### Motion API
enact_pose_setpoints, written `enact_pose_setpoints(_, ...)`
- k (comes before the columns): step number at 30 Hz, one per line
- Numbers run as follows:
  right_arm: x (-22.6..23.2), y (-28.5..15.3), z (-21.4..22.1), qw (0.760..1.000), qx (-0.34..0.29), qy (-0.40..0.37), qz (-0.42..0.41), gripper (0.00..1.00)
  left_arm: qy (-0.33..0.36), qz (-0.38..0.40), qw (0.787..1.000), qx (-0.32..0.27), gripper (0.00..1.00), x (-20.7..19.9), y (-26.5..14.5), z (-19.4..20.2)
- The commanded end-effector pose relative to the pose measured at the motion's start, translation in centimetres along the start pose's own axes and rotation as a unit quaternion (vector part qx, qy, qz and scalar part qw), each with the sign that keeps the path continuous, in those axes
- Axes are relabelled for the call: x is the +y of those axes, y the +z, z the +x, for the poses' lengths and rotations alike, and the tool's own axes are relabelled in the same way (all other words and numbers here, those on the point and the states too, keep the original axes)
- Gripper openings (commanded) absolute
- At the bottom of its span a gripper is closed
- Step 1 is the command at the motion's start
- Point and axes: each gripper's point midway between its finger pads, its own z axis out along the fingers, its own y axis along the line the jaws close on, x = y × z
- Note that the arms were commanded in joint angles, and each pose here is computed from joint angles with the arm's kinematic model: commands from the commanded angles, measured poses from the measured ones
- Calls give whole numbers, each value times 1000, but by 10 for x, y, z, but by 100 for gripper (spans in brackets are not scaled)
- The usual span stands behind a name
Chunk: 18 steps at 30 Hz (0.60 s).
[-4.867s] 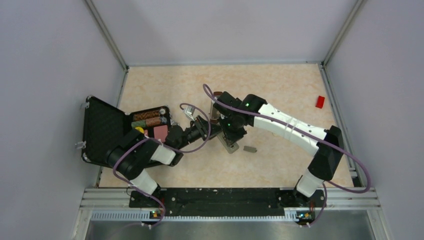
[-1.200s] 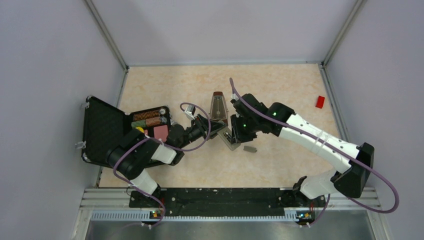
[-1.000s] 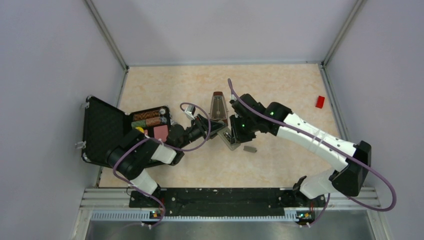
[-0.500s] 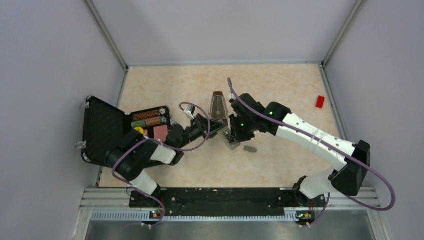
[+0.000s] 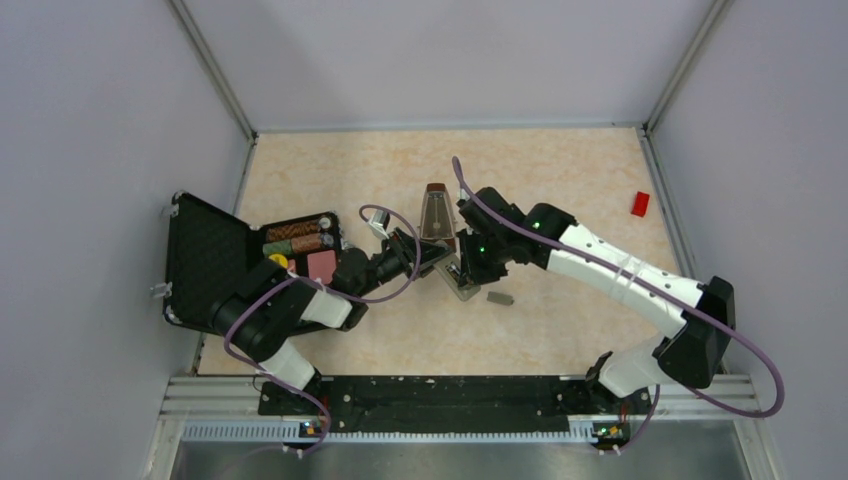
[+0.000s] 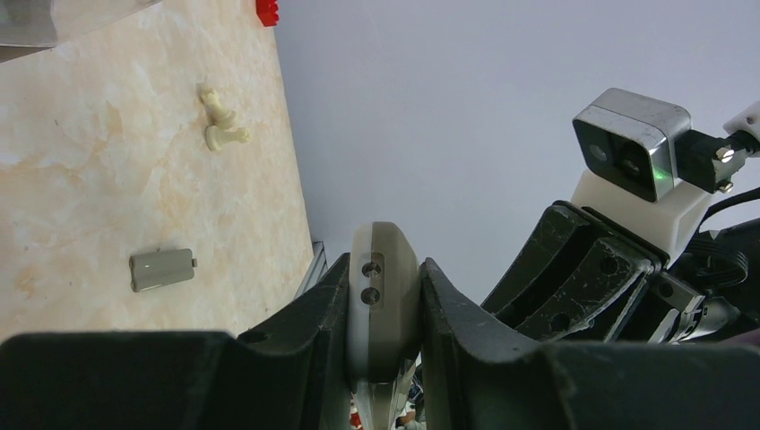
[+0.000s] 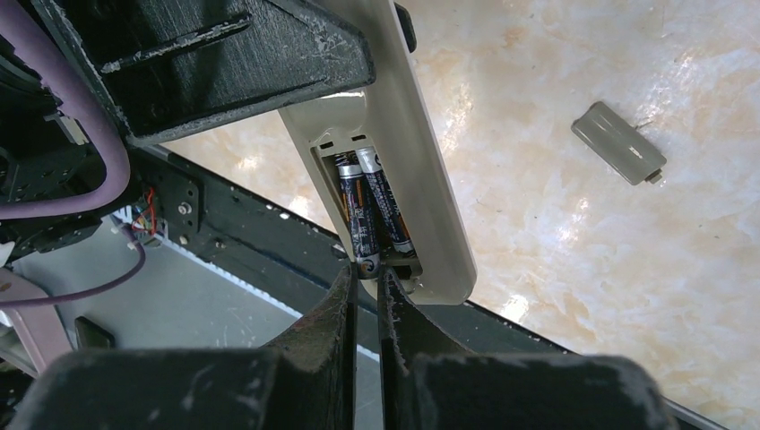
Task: Load the batteries into the remote control
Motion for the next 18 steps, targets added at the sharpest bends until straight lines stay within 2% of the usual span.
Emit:
enact_pose_setpoints(1,9,7,-17,999,-24,12,-21,0,24,70,997,7,0,-42,1,2)
enact_pose_setpoints(13,11,16,-19,1000,-13,13,-21,0,27,76,997,11,0,-44,-1,4)
enact_pose_setpoints(18,11,16,-22,999,-14,36,-31,0,33,75,997,11,0,-42,-2,4)
